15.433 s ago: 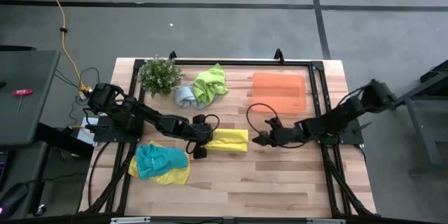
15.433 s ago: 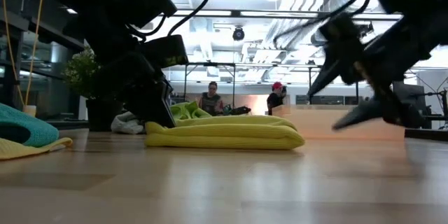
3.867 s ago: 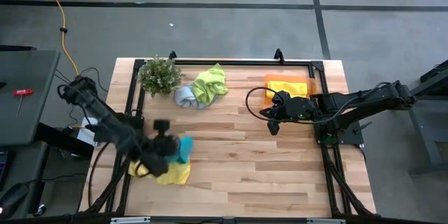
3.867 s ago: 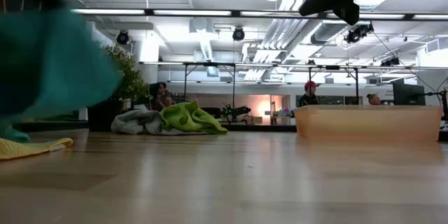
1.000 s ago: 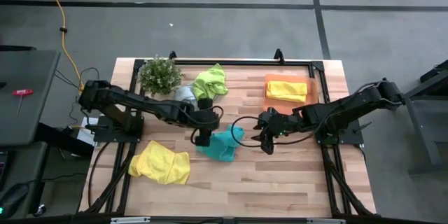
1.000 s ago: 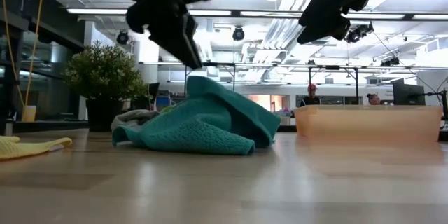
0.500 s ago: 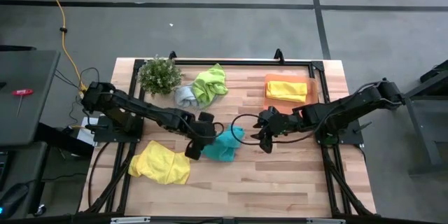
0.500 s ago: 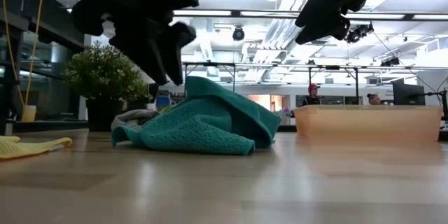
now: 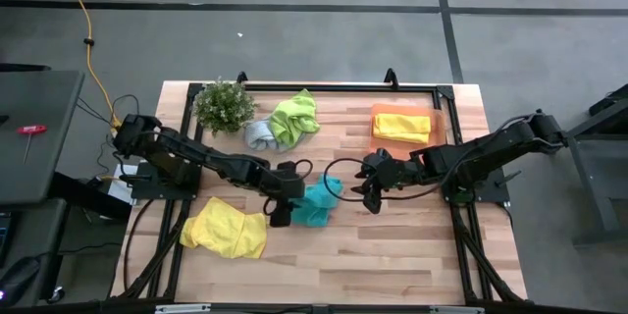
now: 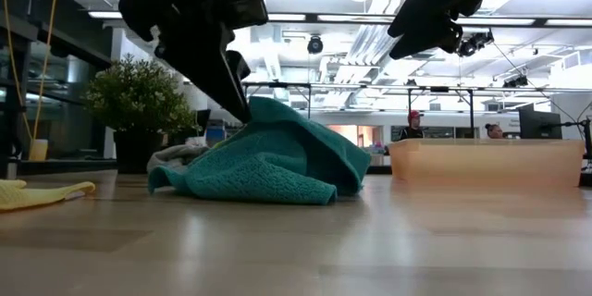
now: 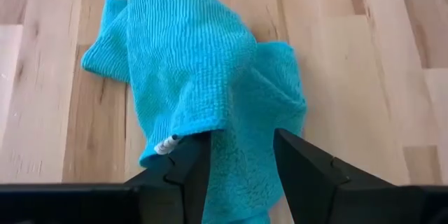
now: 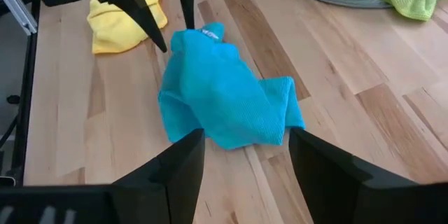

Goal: Fold microfiber towels
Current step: Fold the blue microfiber cloth

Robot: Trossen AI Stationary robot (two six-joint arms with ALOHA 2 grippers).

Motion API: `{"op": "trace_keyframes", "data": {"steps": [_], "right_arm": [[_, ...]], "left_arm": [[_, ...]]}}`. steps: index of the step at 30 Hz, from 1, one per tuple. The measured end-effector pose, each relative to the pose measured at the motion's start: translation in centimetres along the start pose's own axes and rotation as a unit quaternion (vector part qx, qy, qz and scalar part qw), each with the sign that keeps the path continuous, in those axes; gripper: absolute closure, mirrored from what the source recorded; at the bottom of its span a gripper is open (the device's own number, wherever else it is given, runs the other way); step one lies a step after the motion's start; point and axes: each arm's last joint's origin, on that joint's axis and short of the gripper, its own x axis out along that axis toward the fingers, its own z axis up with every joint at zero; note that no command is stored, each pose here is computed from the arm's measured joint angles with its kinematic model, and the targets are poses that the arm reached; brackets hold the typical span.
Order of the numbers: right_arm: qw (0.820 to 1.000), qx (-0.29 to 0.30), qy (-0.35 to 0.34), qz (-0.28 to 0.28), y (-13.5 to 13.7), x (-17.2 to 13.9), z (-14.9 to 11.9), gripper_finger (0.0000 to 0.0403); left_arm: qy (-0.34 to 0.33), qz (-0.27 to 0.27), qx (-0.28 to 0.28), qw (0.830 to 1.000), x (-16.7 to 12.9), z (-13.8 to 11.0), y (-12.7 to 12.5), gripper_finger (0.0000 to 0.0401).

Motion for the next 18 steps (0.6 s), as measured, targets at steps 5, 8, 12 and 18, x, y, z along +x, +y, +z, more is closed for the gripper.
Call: {"op": "trace_keyframes", "data": {"steps": [5, 8, 12, 18], "right_arm": [[1.000, 0.000, 0.000, 0.000, 0.0, 0.0, 0.0, 0.0203], [1.000, 0.000, 0.000, 0.000, 0.0, 0.0, 0.0, 0.0203], [1.000, 0.000, -0.007, -0.011, -0.1, 0.0, 0.0, 0.0203], [1.000, 0.000, -0.007, -0.011, -0.1, 0.0, 0.0, 0.0203]], "left_arm": [[-0.015, -0.007, -0.002, 1.000, -0.3, 0.2, -0.7, 0.0260], [-0.028, -0.004, 0.001, 1.000, -0.4, 0.4, -0.9, 0.0263], [-0.054, 0.014, -0.001, 0.998, -0.4, 0.9, -0.9, 0.0265], [-0.079, 0.019, 0.039, 0.996, -0.5, 1.4, -0.9, 0.0265]]}}
